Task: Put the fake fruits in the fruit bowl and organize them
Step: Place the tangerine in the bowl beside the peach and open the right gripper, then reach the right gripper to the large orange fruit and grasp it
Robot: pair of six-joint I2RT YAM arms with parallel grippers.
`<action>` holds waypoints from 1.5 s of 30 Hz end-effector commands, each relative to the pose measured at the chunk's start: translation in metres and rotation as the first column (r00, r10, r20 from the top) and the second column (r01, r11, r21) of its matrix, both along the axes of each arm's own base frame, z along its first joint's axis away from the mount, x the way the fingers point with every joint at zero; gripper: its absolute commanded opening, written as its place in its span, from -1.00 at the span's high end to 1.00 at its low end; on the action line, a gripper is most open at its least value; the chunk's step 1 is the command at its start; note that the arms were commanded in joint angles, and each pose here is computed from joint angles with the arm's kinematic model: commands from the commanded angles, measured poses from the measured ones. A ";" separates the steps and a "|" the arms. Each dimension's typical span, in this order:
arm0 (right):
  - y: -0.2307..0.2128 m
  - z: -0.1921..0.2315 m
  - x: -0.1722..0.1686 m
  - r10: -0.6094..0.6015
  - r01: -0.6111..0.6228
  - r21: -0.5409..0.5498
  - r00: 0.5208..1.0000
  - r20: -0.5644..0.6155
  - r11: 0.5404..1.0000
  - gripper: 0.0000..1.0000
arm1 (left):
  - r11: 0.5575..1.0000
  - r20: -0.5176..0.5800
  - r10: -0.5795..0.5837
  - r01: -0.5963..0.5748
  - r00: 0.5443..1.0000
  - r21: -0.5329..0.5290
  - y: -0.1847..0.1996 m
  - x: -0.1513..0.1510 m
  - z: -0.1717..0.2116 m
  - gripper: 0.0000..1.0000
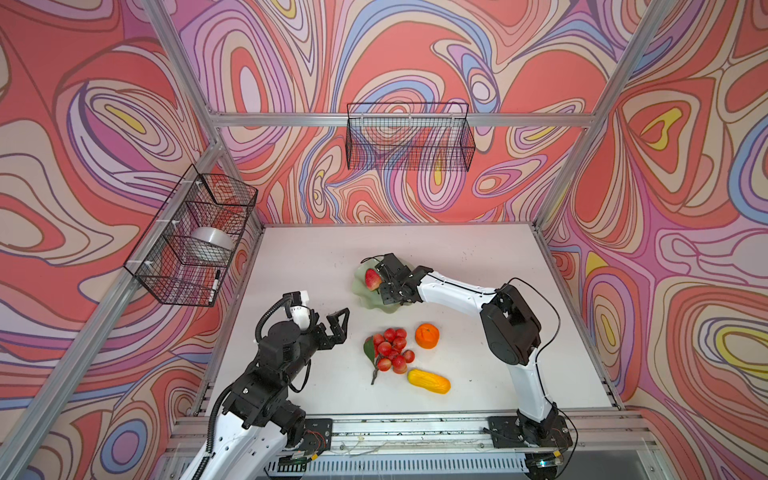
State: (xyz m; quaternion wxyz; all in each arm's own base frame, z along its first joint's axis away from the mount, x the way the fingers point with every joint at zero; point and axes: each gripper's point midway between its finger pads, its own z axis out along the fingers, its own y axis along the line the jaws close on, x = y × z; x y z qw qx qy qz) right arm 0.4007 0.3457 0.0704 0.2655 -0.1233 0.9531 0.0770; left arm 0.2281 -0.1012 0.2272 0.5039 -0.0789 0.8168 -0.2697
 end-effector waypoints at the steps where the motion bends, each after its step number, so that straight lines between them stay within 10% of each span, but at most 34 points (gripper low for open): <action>1: 0.001 0.009 0.002 -0.006 0.006 0.022 1.000 0.003 1.000 -0.36 | 0.999 -0.024 0.003 -0.002 1.000 0.035 0.003 -0.002 -0.008 -1.00; 13: -0.058 0.102 -0.033 -0.064 0.058 0.043 0.986 0.153 0.997 -0.81 | 0.998 -0.017 -0.030 0.031 0.999 0.057 -0.007 0.009 -0.006 -1.00; 26: -0.114 0.032 -0.139 -0.182 0.193 0.069 0.973 -0.143 0.979 -0.91 | 0.997 -0.031 -0.044 0.046 0.999 0.062 -0.012 0.016 -0.012 -1.00; 45: -0.100 -0.021 -0.140 -0.190 0.188 -0.028 0.964 -0.185 0.982 -0.70 | 0.998 -0.034 -0.033 0.035 0.999 0.053 -0.009 0.011 -0.016 -1.00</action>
